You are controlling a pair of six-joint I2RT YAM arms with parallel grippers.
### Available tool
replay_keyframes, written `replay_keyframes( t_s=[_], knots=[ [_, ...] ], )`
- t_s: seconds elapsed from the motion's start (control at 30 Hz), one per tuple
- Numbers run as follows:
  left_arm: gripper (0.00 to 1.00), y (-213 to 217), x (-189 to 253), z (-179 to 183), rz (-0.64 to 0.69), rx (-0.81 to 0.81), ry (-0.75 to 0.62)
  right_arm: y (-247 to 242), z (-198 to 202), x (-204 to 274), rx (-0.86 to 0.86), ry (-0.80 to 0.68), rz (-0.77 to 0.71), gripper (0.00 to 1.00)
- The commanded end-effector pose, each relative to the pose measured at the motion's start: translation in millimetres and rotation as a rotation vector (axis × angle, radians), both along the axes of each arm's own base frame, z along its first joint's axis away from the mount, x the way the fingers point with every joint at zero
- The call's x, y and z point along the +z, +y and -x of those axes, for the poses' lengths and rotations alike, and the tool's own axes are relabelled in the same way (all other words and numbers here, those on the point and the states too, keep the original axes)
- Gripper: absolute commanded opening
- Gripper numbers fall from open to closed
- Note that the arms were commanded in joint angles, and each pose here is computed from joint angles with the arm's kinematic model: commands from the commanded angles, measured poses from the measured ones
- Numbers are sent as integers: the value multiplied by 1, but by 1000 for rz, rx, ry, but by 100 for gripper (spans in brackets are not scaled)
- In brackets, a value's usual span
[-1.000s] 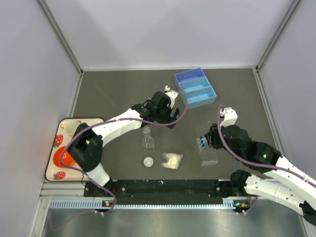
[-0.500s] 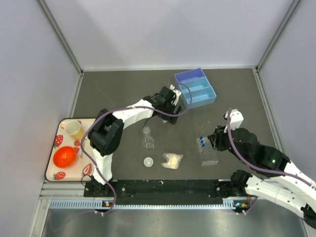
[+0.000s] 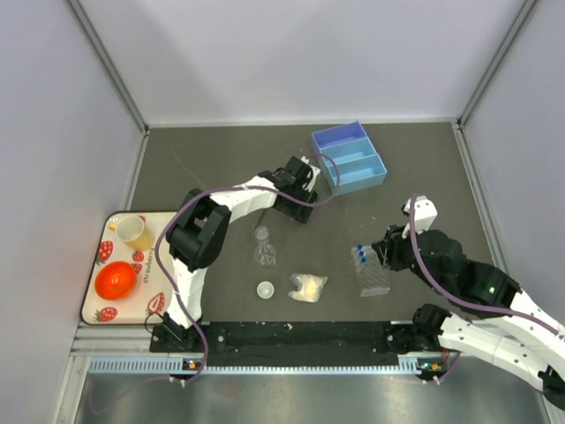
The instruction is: Organize the chemistry lab equipment
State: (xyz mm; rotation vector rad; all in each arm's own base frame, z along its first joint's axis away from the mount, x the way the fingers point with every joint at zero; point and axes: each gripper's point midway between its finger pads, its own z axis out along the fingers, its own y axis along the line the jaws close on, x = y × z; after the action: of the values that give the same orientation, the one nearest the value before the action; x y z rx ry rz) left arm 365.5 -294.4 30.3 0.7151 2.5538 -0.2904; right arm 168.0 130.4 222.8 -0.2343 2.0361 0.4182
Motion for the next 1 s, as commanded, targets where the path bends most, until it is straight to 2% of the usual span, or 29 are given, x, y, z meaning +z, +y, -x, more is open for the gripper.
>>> replay_keyframes(
  t_s=[0.0,0.07,0.47,0.57,0.67,0.73,0.9,0.97],
  knots=[
    [69,-5,8,-13,16,-11,-30,3,3,12,20,-18,-28,40],
    [65,-5,6,-15,14,-9,-30,3,3,13,20,-20,-31,40],
    [57,-10,-4,-19,1,-15,-4,2,4,11,19,-18,-39,39],
    [52,-9,-7,-18,-1,-13,3,1,4,11,20,-21,-40,38],
    [42,-7,-7,-15,-7,-10,8,1,5,12,19,-21,-42,38],
    [29,-3,-7,-11,-12,-10,12,0,5,12,20,-20,-44,38],
    [15,1,-10,-6,-18,2,23,1,6,13,25,-17,-50,38],
    [6,3,-8,-2,-11,11,31,1,6,11,22,-14,-40,38]
  ],
)
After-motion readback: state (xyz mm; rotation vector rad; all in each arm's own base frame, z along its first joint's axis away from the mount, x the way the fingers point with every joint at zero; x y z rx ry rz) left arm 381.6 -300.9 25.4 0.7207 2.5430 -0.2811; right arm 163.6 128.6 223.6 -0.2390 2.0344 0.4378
